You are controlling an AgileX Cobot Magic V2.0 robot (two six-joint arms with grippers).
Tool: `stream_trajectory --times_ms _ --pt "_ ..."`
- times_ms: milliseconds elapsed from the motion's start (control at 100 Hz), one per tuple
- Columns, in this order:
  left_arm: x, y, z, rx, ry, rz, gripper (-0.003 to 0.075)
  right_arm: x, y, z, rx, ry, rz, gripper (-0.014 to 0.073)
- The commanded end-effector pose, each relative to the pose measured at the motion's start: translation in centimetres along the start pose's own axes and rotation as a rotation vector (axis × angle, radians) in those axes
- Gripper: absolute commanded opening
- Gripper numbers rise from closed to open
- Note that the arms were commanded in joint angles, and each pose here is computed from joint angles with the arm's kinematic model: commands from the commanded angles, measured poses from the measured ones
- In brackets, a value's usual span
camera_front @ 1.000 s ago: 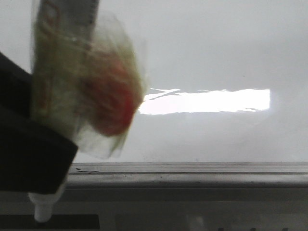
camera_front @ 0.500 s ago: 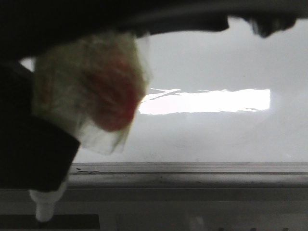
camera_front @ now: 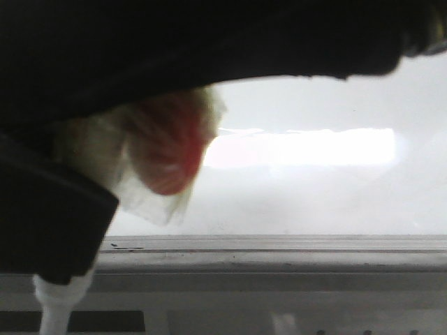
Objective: Write number 7 on whiteboard
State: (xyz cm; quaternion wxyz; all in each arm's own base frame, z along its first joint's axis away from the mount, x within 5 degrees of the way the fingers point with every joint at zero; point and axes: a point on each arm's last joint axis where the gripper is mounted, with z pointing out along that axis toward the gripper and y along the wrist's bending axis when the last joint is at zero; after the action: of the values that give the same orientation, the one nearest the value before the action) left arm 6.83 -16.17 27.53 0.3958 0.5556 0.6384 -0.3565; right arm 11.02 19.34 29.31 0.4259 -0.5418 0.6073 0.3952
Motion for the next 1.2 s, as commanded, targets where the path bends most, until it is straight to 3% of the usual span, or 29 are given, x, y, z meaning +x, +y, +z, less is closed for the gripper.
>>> stream_trajectory --times_ms 0,80,230,280,330,400,530,680,820,980,1110,1190 --pt "-1.4 0.0 -0.5 -0.011 -0.053 0.041 0.0001 -1.7 0.3 -0.5 -0.03 -0.089 0.062 -0.0062" --pt "-1.5 0.0 -0.6 -0.014 -0.066 0.035 0.0081 -1.9 0.2 -0.9 0.012 -0.098 0.052 -0.0055" --pt "-2.5 0.1 -2.3 -0.102 -0.18 -0.007 0.0433 -2.7 0.0 -2.4 0.167 -0.116 -0.033 -0.0039" --pt "-3.0 0.0 -3.3 -0.149 -0.237 -0.015 0.0498 -3.0 0.2 -3.1 0.23 -0.123 -0.078 -0.0039" --pt "-3.3 -0.1 -4.4 -0.188 -0.295 -0.032 0.0515 -3.4 0.5 -3.9 0.29 -0.135 -0.126 -0.0039" --pt "-3.8 -0.4 -6.4 -0.248 -0.389 -0.056 0.0502 -3.9 1.0 -4.7 0.352 -0.152 -0.187 -0.0039" --pt "-3.6 -1.0 -9.9 -0.34 -0.561 -0.134 0.0397 -4.7 2.1 -5.4 0.438 -0.181 -0.305 -0.0039" --pt "-1.4 -1.8 -12.0 -0.404 -0.658 -0.137 0.02 -5.3 2.6 -4.9 0.589 -0.179 -0.458 -0.004" --pt "1.1 -2.0 -12.0 -0.422 -0.684 -0.184 -0.0024 -5.1 2.0 -3.9 0.782 -0.143 -0.453 -0.0043" --pt "1.7 -1.8 -12.0 -0.446 -0.692 -0.216 -0.002 -4.7 1.5 -3.2 0.832 -0.107 -0.42 -0.0045" --pt "1.7 -1.8 -11.9 -0.446 -0.692 -0.216 -0.002 -4.7 0.8 -4.0 0.941 -0.153 -0.288 -0.0055" --pt "1.8 -1.8 -11.9 -0.446 -0.69 -0.217 -0.002 -4.7 0.8 -4.2 0.938 -0.161 -0.278 -0.0071"
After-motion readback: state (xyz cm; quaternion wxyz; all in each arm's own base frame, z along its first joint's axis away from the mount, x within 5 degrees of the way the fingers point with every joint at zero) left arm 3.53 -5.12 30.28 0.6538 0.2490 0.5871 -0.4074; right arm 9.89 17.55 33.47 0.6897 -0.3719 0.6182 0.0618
